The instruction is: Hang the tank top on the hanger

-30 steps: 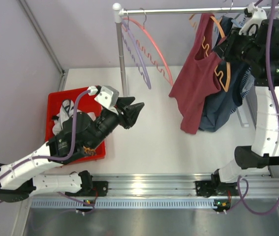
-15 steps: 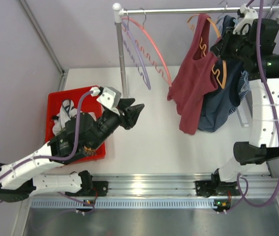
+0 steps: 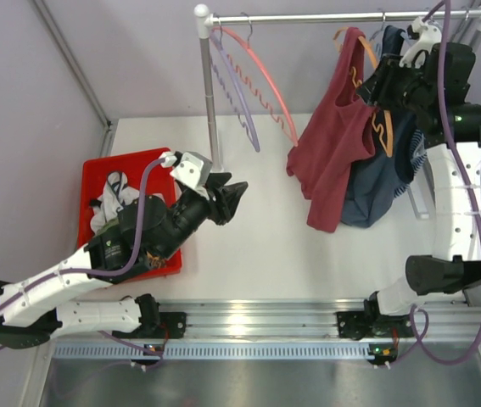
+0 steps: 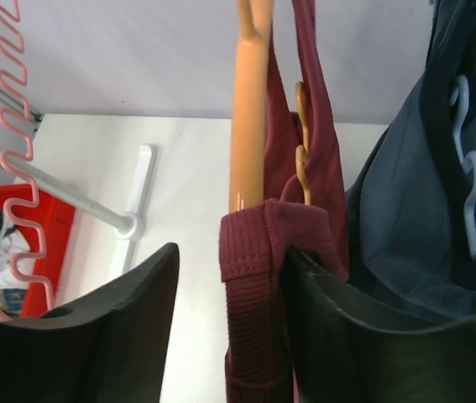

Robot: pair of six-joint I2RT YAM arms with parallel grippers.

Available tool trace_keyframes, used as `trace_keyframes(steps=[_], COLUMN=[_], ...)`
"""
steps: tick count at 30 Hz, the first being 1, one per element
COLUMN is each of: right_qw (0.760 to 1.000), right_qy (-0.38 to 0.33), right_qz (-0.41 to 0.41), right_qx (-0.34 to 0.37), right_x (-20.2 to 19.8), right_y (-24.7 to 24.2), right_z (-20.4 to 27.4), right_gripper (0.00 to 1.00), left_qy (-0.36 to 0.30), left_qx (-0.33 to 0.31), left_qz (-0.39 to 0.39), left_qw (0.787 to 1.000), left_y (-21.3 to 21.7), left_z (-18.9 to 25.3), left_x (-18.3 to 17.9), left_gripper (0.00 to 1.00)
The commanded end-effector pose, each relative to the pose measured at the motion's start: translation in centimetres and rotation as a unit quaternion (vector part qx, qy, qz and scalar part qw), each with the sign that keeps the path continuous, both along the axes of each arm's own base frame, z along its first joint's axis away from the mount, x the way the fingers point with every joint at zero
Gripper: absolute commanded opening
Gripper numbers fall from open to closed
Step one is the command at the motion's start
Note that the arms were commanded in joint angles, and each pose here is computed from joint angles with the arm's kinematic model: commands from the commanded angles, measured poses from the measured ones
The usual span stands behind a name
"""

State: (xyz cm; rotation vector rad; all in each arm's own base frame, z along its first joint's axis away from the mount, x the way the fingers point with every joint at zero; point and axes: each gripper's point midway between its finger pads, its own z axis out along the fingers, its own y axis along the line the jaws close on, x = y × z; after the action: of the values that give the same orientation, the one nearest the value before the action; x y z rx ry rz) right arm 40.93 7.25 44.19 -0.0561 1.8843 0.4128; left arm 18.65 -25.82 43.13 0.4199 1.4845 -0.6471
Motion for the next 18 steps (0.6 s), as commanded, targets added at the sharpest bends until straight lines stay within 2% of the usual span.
trace_keyframes(steps=[1, 3, 9, 12, 18], right_qw=[0.996, 0.995, 0.993, 0.993, 0.996], right_qy=[-0.084, -0.099, -0.112, -0.111, -0.072], right_qz=[-0.009, -0.011, -0.026, -0.019, 0.025], right_qx=[0.013, 0.016, 0.016, 0.025, 0.041], right_x=[-2.2, -3.4, -7.6, -10.4, -15.6], right_y=[-0.5, -0.6, -1.2, -0.9, 1.4], right_z=[4.9, 5.7, 6.2, 6.1, 2.3], right_gripper=[0.54, 0.63, 1.00, 1.00, 1.00], left_qy=[0.005, 0.007, 0.015, 0.023, 0.044], left_qx=[-0.018, -0.016, -0.018, -0.015, -0.001], left_qz=[0.013, 0.016, 0.025, 0.029, 0.046], left_qw=[1.000, 1.000, 0.999, 0.999, 0.998], left_y=[0.7, 0.8, 1.4, 1.6, 2.4], left_z=[0.5, 0.4, 0.2, -0.4, -2.2], left_x=[0.1, 0.2, 0.2, 0.2, 0.3], left_gripper=[0.48, 0.48, 0.48, 0.48, 0.48])
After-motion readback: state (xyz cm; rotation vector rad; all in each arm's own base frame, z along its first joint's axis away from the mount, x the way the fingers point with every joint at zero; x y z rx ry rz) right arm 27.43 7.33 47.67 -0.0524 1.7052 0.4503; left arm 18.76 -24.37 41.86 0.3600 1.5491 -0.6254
